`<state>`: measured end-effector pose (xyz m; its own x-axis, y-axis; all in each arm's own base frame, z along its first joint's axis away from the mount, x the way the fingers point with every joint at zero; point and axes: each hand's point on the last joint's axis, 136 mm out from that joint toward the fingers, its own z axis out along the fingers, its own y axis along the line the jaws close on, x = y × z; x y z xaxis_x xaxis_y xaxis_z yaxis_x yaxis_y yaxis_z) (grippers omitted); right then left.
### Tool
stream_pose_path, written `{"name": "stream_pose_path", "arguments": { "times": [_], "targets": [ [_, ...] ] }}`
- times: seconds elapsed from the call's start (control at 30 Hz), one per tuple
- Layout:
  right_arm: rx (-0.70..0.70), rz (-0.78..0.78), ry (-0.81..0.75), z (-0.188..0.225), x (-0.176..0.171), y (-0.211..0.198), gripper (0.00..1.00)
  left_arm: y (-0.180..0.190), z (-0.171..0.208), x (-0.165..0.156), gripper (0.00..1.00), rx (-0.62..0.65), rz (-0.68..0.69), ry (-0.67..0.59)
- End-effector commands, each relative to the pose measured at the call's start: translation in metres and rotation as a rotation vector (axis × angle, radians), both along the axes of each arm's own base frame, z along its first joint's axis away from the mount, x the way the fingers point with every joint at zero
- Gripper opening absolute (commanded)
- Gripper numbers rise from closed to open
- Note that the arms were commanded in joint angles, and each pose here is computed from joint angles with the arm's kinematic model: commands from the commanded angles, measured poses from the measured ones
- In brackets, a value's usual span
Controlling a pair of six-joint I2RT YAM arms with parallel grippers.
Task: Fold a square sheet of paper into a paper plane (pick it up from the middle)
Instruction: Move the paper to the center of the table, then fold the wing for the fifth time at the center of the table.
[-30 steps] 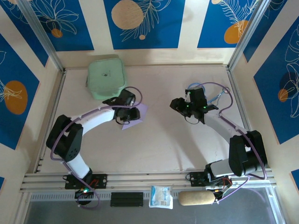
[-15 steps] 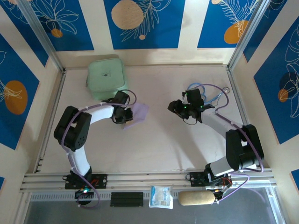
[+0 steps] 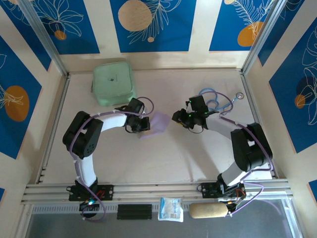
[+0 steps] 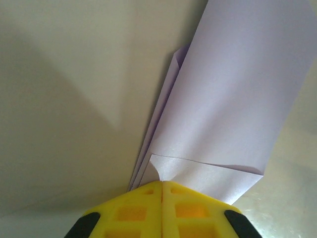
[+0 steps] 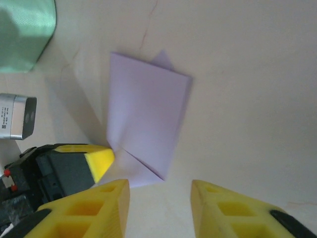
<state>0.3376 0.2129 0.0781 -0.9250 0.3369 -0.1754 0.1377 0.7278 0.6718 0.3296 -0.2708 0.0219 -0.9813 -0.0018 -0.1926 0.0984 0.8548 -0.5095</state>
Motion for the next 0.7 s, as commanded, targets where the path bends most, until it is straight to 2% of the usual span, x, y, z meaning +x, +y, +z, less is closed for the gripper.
{"name": "stream_pose_path", "arguments": {
  "times": [0.0,0.17,0.27,0.47,0.67],
  "targets": [
    [0.069,0.068,0.041,-0.001,-0.005,0.031,0.32,-0.020,0.001,-0.009,0.07,-0.055,-0.069,0.024],
    [0.082,0.137,0.105,-0.020,-0.017,0.062,0.17,-0.023,0.018,-0.003,0.07,-0.080,-0.037,-0.007],
    [0.077,0.162,0.136,-0.029,-0.022,0.073,0.13,-0.021,0.031,-0.002,0.09,-0.095,-0.014,-0.032],
    [0.053,0.183,0.196,-0.048,-0.030,0.078,0.10,-0.014,0.042,-0.009,0.11,-0.111,0.027,-0.040],
    [0.007,0.207,0.231,-0.062,-0.033,0.075,0.10,-0.007,0.026,-0.022,0.10,-0.086,0.033,0.018]
  ]
}}
